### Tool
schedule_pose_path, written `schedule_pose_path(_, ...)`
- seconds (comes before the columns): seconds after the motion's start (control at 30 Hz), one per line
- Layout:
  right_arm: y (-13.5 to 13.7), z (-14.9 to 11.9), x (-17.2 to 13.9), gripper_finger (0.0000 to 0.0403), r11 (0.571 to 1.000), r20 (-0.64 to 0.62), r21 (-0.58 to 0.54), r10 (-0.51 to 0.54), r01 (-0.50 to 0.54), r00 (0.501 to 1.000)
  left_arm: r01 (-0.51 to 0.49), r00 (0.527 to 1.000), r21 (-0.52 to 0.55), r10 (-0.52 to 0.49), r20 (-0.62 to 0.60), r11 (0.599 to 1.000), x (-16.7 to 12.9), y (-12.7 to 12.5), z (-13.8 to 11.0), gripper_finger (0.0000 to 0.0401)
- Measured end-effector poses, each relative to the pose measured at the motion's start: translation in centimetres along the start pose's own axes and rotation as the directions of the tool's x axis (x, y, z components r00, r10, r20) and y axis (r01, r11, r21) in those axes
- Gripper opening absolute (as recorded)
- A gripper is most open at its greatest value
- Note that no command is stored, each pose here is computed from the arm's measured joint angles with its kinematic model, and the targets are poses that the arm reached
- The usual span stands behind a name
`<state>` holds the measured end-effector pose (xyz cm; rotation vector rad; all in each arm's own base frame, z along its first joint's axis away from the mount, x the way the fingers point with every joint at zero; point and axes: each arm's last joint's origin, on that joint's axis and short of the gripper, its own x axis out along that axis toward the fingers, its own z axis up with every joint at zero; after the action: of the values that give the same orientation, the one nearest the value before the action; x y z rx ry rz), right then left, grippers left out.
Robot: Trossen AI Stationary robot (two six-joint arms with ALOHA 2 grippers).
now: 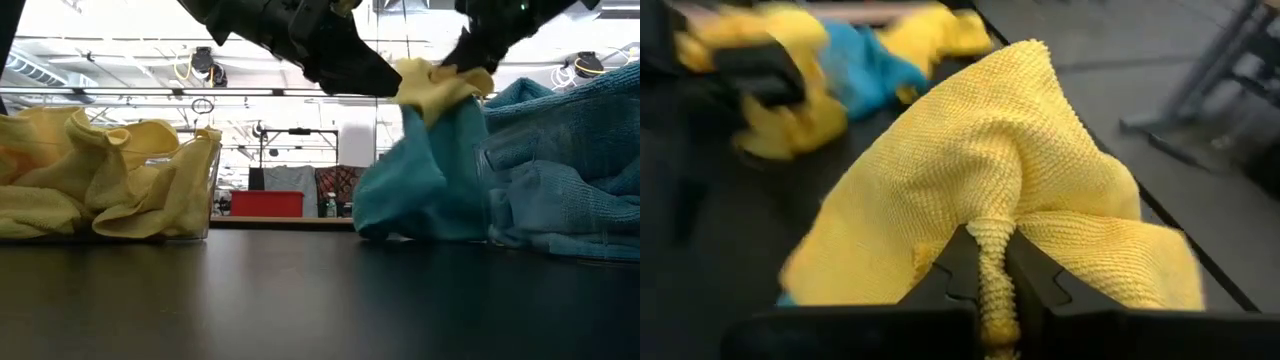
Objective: Sort microfiber towel by color & place in baskets
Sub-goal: Put the yellow microfiber towel into the left transparent bin
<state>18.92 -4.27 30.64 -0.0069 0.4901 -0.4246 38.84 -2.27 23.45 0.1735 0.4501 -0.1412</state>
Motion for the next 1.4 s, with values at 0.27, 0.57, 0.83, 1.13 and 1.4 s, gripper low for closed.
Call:
schedule_pose_path(0.27,-0.6,-2.3,0.0,0.0018,0.998,-0.234,-0.042,-0.046,0.037,0.971,0.006,1.000,-0.010,-0.006,-0.005,1.000,0.0,-0.3,0.0,0.0194)
schedule_pose_path(0.57,-0.7,-2.6,-0.1,0.0062,0.991,-0.266,-0.133,-0.048,0.013,0.963,-0.012,1.000,0.090,0.012,0.001,0.996,0.0,0.5,-0.1,0.0194)
schedule_pose_path(0.83,-0.5,-1.9,-0.3,0.0031,0.986,-0.192,-0.157,0.030,-0.061,0.981,-0.053,0.998,0.070,0.054,-0.011,0.996,-0.2,2.3,-0.5,0.0194)
schedule_pose_path(1.13,-0.4,-1.8,-0.4,0.0046,0.996,-0.179,0.070,0.073,-0.061,0.981,-0.134,0.987,-0.170,0.146,0.061,0.976,-0.8,5.8,0.5,0.0194)
schedule_pose_path(1.4,-0.2,-1.3,-0.6,0.0077,0.974,-0.119,0.190,0.151,-0.126,0.981,-0.103,0.977,-0.399,0.168,0.129,0.911,-1.3,8.0,0.8,0.0194)
